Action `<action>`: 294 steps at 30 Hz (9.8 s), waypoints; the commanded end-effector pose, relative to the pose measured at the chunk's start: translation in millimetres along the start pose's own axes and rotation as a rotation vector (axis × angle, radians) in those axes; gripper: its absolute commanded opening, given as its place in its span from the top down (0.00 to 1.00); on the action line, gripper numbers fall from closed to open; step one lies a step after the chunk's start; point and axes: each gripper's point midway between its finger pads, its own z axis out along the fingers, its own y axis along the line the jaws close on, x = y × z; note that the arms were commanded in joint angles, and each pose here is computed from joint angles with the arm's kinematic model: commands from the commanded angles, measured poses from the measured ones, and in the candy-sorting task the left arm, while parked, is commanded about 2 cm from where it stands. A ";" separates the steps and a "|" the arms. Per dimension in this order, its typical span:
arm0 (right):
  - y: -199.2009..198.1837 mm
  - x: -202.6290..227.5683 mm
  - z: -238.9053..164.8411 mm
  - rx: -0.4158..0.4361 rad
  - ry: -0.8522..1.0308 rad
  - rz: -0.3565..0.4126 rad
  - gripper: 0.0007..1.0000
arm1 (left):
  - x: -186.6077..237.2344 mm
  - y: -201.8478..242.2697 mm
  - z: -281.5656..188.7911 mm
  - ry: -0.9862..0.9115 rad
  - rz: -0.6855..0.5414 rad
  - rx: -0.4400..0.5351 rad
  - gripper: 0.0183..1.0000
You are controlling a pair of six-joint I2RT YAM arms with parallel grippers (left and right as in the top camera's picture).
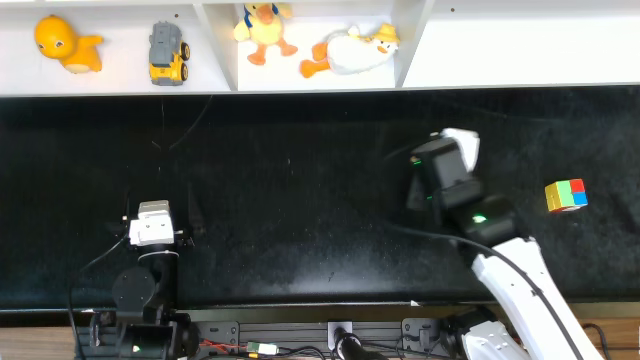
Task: Store Toys
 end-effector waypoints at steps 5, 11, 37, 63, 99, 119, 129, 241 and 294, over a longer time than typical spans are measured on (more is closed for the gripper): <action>-34.8 -41.3 2.6 0.034 -0.116 -0.073 0.96 | -1.8 -2.1 -0.7 -0.010 0.014 0.011 0.00; -38.0 -76.4 6.1 0.041 -0.210 -0.135 0.96 | -1.8 -2.1 -0.7 -0.010 0.014 0.011 0.00; 20.9 -194.6 74.1 -0.033 -0.282 -0.276 0.96 | -1.8 -2.1 -0.7 -0.010 0.014 0.011 0.00; 40.8 -196.5 135.0 -0.088 -0.286 -0.313 0.93 | -1.8 -2.1 -0.7 -0.010 0.014 0.011 0.00; 5.2 -166.9 98.8 -0.078 -0.133 -0.206 0.01 | -1.8 -2.1 -0.7 -0.010 0.014 0.011 0.00; -17.5 -72.5 30.9 -0.081 -0.061 -0.227 0.01 | -1.8 -2.1 -0.7 -0.010 0.014 0.011 0.00; -49.3 -15.8 7.9 -0.050 -0.024 -0.116 0.00 | -1.8 -2.1 -0.7 -0.010 0.014 0.011 0.00; -313.6 2.5 -15.7 0.033 0.040 -0.450 0.00 | -1.8 -2.1 -0.7 -0.010 0.014 0.011 0.00; -265.4 -34.6 36.6 -0.008 0.014 -0.293 0.01 | -1.8 -2.1 -0.7 -0.010 0.014 0.011 0.00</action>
